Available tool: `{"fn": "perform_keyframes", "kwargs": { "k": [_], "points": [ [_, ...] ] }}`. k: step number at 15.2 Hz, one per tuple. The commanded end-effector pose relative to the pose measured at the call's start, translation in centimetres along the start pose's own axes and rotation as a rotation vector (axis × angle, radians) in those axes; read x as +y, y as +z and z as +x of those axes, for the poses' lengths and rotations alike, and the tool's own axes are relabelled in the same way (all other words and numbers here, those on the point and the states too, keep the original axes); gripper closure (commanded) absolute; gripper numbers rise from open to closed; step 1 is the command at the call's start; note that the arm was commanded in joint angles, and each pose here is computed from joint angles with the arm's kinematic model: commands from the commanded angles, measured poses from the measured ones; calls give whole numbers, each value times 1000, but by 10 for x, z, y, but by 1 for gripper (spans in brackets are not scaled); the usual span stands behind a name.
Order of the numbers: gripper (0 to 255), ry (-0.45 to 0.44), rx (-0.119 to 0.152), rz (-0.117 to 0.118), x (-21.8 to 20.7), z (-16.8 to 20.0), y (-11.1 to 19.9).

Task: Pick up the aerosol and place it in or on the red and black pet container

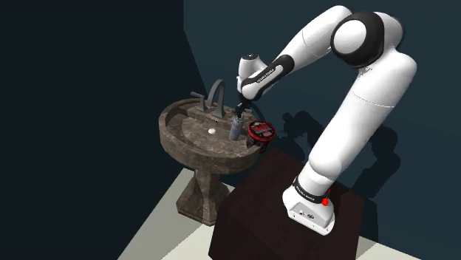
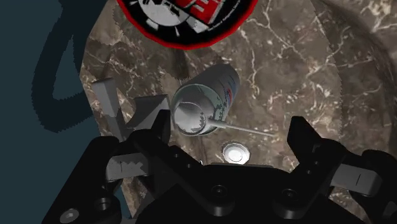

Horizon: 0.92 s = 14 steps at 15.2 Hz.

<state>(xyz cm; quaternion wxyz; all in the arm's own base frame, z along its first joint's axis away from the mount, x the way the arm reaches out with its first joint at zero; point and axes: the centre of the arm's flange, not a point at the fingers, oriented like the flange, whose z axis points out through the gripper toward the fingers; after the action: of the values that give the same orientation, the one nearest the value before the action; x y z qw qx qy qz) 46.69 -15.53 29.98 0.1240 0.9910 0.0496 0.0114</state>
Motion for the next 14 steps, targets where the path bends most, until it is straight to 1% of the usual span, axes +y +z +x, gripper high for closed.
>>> {"fn": "perform_keyframes", "kwargs": {
  "k": [1,3,4,11,14],
  "points": [
    [0,-16,3,-14,9,10,22],
    [0,-30,4,-27,17,19,45],
    [0,-33,4,-29,18,21,49],
    [0,-33,4,-29,19,21,89],
    [0,-33,4,-29,19,21,89]
  ]
}}
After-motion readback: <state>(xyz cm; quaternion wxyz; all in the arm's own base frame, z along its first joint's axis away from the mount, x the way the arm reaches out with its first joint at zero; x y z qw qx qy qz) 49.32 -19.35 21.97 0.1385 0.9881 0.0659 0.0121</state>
